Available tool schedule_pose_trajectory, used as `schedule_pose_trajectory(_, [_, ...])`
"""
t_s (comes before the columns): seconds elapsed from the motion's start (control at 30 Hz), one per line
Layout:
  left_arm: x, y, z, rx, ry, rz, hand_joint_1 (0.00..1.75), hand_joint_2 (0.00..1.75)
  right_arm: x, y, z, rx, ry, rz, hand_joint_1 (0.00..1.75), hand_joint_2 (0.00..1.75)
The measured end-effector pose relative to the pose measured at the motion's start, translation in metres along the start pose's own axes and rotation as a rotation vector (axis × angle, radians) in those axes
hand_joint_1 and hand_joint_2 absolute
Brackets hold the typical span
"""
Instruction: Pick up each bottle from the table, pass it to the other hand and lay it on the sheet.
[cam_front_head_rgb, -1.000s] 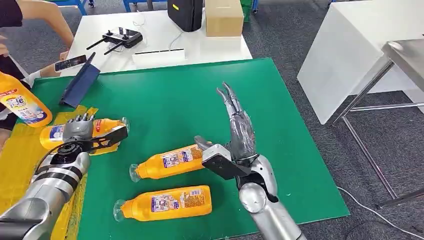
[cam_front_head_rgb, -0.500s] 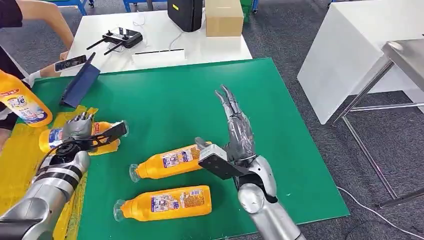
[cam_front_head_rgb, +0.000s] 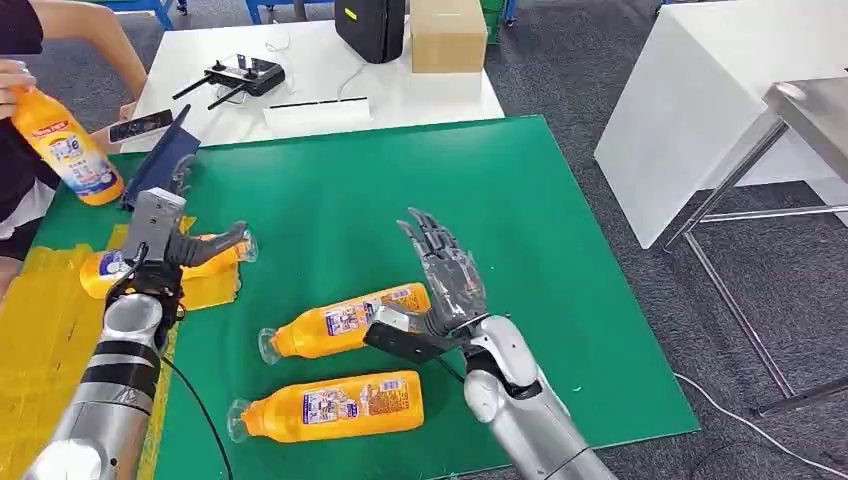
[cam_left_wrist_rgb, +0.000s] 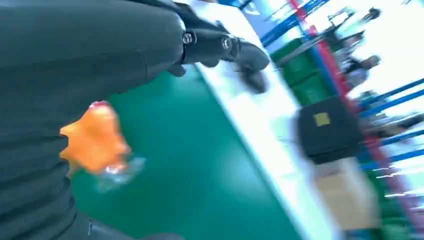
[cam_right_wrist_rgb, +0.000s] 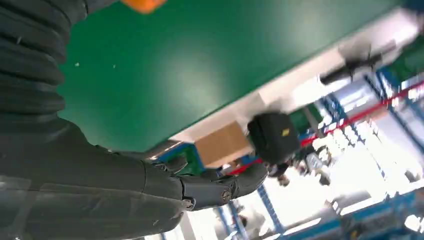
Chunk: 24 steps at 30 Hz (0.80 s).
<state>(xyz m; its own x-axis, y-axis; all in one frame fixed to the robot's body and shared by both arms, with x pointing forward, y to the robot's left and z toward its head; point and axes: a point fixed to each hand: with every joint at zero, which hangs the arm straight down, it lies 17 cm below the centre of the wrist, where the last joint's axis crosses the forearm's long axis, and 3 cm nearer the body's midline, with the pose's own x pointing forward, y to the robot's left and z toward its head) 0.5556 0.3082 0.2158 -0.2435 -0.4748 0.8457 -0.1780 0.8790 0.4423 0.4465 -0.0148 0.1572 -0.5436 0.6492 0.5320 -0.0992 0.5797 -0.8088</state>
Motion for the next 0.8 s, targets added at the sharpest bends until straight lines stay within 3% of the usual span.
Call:
schedule_pose_trajectory(0.23, [0.049,-0.02,0.006,-0.034,-0.11,0.15,0.0,1.75,-0.007,0.049,0.001,0.143,0.003,0.035,0.0,1.75])
schedule_pose_trajectory(0.63, [0.071,-0.056,0.007,-0.089,-0.144,0.248,0.0,1.75,0.005,0.104,-0.001,0.323,-0.014,-0.005,0.0,1.75])
schedule_pose_trajectory(0.8, [0.079,-0.067,0.006,-0.106,-0.157,0.279,0.0,1.75,0.0,0.132,0.008,0.458,0.01,0.025,0.0,1.75])
